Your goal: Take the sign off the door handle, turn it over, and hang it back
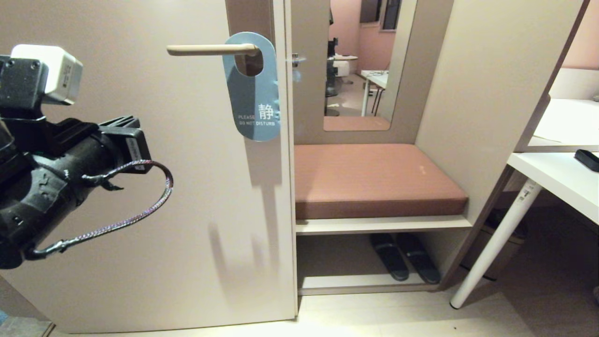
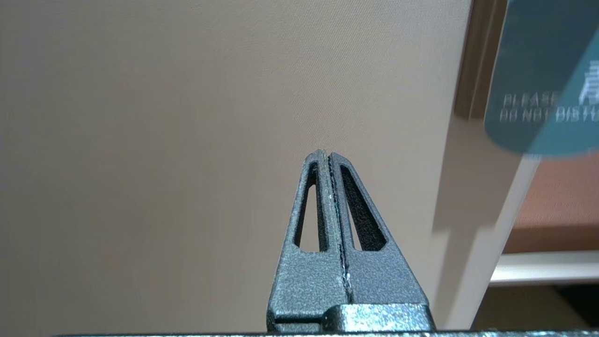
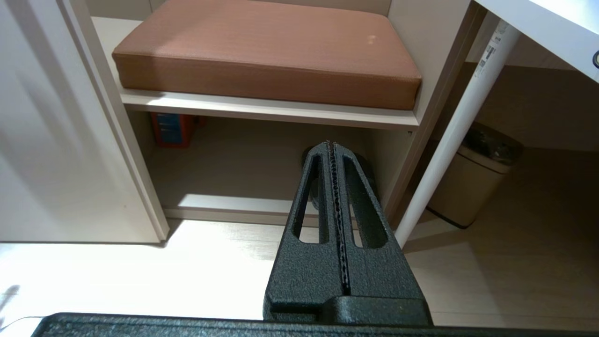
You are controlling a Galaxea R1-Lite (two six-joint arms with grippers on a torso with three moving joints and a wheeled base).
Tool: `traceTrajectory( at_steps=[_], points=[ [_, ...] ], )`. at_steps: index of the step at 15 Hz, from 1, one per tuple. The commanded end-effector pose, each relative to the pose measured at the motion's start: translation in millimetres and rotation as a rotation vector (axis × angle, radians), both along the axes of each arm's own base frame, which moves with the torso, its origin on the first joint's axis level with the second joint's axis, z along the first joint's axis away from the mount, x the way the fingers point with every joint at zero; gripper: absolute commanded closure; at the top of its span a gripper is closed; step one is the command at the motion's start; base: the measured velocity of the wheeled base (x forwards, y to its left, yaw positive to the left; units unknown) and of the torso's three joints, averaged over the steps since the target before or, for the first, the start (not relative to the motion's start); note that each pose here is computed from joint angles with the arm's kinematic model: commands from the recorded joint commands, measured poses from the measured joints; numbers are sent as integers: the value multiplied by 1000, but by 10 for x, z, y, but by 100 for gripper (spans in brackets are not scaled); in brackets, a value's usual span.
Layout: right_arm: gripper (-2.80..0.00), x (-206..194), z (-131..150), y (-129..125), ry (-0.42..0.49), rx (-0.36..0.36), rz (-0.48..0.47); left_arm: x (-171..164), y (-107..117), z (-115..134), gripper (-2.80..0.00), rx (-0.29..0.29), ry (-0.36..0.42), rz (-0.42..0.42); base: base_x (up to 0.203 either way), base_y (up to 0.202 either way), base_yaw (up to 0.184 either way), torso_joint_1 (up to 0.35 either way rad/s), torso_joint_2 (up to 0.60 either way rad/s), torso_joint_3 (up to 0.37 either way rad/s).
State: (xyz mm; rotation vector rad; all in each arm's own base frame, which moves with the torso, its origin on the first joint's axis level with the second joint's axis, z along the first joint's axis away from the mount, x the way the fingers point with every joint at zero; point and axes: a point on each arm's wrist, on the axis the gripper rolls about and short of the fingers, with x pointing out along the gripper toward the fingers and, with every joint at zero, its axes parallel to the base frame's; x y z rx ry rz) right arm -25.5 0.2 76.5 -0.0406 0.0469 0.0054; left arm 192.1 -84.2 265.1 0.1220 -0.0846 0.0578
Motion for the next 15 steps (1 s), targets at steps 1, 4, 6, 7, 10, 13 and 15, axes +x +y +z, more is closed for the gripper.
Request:
traceTrajectory(
  at_steps=[1,4,6,7,10,13,15],
  points=[
    [0,0,-2,0,2,-1,0,-190,99,31,0,-10,-32,5,0,0,0,0,0,0],
    [0,0,0,0,1,-1,0,-466,222,-26,0,18,-47,-2,0,0,0,0,0,0],
    [0,0,0,0,1,-1,0,-647,313,-163,0,48,-36,0,0,0,0,0,0,0],
    [0,0,0,0,1,-1,0,-729,354,-221,0,61,-34,3,0,0,0,0,0,0],
    [0,0,0,0,1,-1,0,-953,461,-313,0,111,-54,3,0,0,0,0,0,0],
    [0,0,0,0,1,-1,0,-1194,589,-544,0,163,-50,5,0,0,0,0,0,0],
    [0,0,-2,0,2,-1,0,-1323,704,-733,0,188,-39,63,0,0,0,0,0,0]
  ],
)
